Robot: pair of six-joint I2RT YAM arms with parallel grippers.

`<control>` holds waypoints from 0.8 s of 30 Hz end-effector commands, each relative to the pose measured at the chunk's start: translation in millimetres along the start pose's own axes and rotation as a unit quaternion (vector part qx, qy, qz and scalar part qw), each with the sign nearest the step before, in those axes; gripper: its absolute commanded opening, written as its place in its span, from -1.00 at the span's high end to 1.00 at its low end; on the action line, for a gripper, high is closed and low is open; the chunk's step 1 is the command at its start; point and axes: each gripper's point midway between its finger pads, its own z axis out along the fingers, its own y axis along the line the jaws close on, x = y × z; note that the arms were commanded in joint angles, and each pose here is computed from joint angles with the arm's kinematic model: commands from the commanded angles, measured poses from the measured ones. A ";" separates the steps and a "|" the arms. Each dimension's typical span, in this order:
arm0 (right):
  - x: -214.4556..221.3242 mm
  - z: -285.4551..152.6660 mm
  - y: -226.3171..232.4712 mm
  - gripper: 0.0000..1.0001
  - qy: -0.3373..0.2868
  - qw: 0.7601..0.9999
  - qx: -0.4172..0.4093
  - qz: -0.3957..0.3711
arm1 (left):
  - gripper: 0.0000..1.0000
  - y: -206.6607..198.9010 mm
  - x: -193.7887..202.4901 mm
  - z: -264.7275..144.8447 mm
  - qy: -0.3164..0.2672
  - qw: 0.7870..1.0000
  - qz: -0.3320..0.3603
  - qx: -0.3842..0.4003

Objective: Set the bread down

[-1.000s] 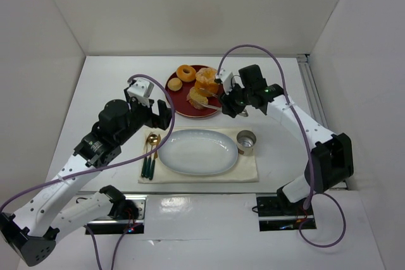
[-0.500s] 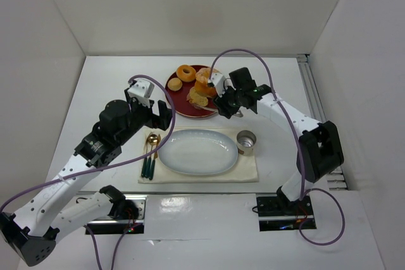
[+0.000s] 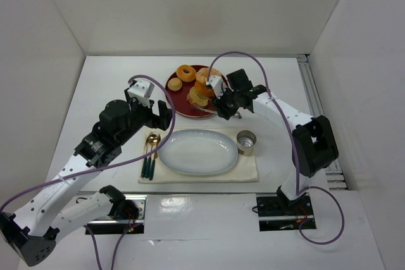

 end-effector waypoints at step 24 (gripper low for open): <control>-15.0 -3.4 -12.2 -0.15 0.024 0.995 0.078 -0.060 | -1.00 -1.7 -15.7 0.7 -0.032 0.999 0.009 0.003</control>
